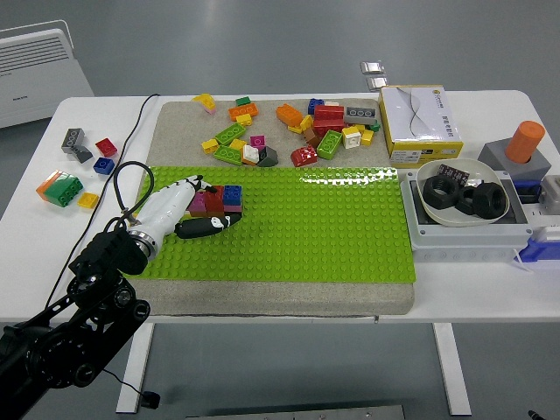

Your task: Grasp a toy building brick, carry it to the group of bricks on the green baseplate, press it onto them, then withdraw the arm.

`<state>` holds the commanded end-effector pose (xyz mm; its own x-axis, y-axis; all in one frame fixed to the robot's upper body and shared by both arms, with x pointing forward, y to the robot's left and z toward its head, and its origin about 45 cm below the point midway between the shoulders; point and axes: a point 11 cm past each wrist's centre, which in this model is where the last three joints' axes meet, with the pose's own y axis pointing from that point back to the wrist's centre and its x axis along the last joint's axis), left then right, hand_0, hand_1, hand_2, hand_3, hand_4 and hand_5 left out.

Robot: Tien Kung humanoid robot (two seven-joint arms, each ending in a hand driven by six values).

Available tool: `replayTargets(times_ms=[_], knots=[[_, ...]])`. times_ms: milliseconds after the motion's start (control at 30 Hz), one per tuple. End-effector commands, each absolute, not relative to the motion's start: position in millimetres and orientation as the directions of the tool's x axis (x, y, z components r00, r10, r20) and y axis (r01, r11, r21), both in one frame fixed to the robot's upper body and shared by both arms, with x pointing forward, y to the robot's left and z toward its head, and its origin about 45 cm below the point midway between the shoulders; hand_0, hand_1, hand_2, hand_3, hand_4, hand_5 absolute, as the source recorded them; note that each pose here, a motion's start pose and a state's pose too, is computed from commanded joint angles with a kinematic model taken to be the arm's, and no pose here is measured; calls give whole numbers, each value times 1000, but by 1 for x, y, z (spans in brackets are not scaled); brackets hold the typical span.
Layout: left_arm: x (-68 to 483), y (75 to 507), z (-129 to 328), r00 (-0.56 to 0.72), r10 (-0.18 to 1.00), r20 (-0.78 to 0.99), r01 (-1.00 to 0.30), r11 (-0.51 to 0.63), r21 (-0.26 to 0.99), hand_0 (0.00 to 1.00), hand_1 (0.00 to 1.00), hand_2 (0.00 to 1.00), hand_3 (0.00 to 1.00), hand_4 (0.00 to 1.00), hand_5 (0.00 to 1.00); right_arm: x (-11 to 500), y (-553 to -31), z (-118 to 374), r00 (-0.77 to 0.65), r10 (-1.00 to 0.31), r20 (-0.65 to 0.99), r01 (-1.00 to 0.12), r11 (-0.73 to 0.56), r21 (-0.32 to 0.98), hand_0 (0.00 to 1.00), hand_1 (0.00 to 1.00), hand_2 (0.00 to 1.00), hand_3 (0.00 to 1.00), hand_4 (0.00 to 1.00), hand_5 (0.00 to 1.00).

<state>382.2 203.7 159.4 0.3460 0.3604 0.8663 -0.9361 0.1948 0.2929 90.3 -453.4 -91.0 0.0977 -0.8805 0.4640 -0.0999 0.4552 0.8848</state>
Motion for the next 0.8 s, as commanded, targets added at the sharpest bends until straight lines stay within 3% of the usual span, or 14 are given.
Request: replayTargets(times_ms=[567,633,800], knots=[[380,202,186,260,368,893,-961,189,202,951,976,994,698,940,699,87,-452,-92,105,-882,460,-95,451,887,516,608,722,797,898,948],[377,205,197,224,401,888,-969,190,159,949,968,989,711,930,653,86,-451,-93,108,-883,457,-93,448,889,516,610,727,798,900,948],[365,220,216,156,501,851,-979,191,67,949,968,989,711,930,653,82,-444,-97,110,-891,441,-84,434,897,516,610,727,798,900,948]])
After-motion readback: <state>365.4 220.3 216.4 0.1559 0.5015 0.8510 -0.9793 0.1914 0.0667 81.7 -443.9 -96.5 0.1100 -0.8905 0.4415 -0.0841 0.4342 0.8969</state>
